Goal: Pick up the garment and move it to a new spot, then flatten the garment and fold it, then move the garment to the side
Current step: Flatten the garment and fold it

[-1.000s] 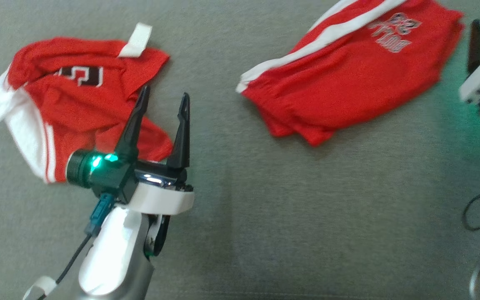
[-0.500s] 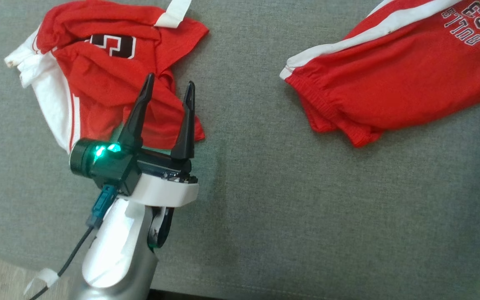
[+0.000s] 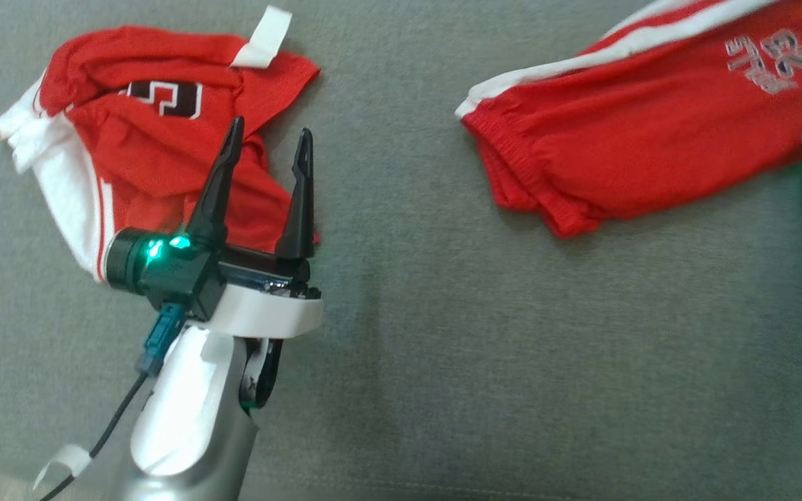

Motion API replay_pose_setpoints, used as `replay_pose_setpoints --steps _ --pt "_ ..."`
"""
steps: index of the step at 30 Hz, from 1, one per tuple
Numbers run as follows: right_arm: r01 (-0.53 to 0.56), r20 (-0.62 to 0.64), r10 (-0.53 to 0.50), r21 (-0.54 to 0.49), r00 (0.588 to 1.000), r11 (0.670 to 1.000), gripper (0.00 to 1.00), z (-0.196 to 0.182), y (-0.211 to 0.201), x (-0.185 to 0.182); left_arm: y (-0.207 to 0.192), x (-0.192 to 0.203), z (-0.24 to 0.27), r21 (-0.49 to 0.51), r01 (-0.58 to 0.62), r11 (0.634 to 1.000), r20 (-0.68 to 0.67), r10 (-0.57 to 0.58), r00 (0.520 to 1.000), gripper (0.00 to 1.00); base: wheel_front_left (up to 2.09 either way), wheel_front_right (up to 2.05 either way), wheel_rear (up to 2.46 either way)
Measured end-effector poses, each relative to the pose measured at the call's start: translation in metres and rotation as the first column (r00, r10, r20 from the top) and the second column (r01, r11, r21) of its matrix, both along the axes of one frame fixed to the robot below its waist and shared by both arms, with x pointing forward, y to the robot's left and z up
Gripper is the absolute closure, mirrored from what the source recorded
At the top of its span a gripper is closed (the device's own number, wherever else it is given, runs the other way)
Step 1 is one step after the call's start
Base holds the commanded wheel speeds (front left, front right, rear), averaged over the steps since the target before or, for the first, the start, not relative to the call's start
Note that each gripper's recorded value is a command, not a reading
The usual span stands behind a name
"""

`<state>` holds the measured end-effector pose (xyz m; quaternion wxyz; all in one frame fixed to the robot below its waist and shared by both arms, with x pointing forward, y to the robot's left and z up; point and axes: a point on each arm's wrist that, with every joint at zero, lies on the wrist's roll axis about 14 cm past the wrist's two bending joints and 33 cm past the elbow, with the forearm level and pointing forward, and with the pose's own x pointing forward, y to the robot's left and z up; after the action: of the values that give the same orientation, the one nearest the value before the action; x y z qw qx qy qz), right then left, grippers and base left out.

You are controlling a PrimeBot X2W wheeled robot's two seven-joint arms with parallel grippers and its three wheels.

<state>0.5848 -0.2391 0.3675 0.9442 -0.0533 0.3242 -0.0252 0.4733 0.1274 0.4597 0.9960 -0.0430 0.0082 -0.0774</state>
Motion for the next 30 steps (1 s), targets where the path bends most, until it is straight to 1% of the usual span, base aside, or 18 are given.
replay_pose_setpoints --steps 5,11,14,17,22,25,30 --pt "0.103 0.047 -0.103 0.016 0.994 0.995 1.00 0.014 -0.041 -0.025 -0.010 -0.004 0.011 -0.003 0.030 1.000 0.027 -0.030 0.999 0.00 0.00 0.00 0.00" --pt "0.229 0.113 -0.228 0.000 0.967 0.973 1.00 0.037 -0.101 -0.054 -0.016 -0.012 0.016 -0.014 0.041 0.999 0.032 -0.040 0.999 0.00 0.00 0.00 0.00" --pt "0.269 0.122 -0.267 0.003 0.956 0.963 1.00 0.037 -0.115 -0.066 -0.019 -0.013 0.018 -0.017 0.051 0.999 0.038 -0.051 0.998 0.00 0.00 0.00 0.00" --pt "0.274 0.142 -0.274 0.019 0.951 0.962 1.00 0.038 -0.114 -0.066 -0.017 -0.014 0.018 -0.011 0.048 0.999 0.038 -0.048 0.998 0.00 0.00 0.00 0.00" --pt "0.255 0.202 -0.262 0.059 0.944 0.965 1.00 0.045 -0.099 -0.058 -0.014 -0.020 0.016 -0.012 0.044 0.999 0.028 -0.044 0.999 0.00 0.00 0.00 0.00" --pt "0.218 0.253 -0.233 0.085 0.939 0.972 1.00 0.054 -0.081 -0.052 -0.013 -0.024 0.018 -0.007 0.040 0.999 0.031 -0.040 0.999 0.00 0.00 0.00 0.00" --pt "0.130 0.350 -0.180 0.162 0.919 0.978 1.00 0.081 -0.037 -0.038 -0.010 -0.029 0.029 -0.007 0.031 1.000 0.055 -0.030 0.998 0.00 0.00 0.00 0.00"
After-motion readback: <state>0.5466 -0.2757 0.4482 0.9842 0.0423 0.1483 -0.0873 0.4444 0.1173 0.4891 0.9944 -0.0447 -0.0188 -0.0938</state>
